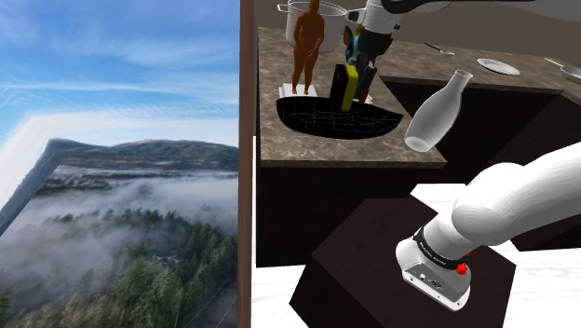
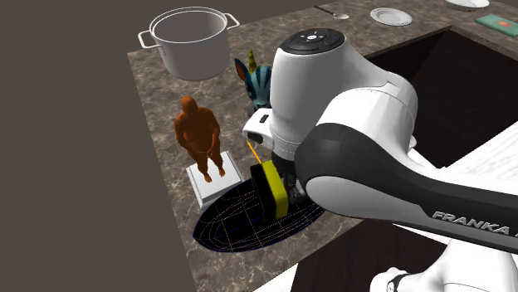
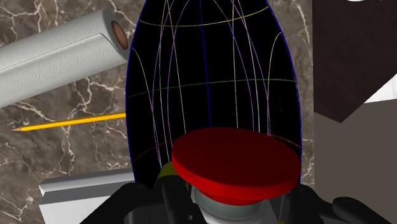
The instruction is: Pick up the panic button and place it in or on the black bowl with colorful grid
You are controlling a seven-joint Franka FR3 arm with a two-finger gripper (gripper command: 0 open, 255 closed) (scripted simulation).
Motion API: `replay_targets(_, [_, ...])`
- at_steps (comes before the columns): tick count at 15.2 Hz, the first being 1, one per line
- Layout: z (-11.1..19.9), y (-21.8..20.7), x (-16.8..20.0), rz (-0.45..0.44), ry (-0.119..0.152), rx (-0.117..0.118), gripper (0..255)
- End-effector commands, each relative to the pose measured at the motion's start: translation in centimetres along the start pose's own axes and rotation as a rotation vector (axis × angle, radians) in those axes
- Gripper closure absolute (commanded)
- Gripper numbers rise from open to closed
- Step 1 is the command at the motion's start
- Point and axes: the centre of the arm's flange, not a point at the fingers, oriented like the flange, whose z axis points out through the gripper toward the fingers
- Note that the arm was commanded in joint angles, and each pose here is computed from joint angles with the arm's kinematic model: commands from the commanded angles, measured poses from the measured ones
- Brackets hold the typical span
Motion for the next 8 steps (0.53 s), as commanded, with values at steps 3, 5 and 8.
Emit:
replay_targets(3, [0.44,0.03,0.11,0.000,0.001,-0.001,255])
replay_targets(5, [0.44,0.03,0.11,0.000,0.001,-0.001,255])
replay_targets(8, [0.44,0.03,0.11,0.000,0.001,-0.001,0])
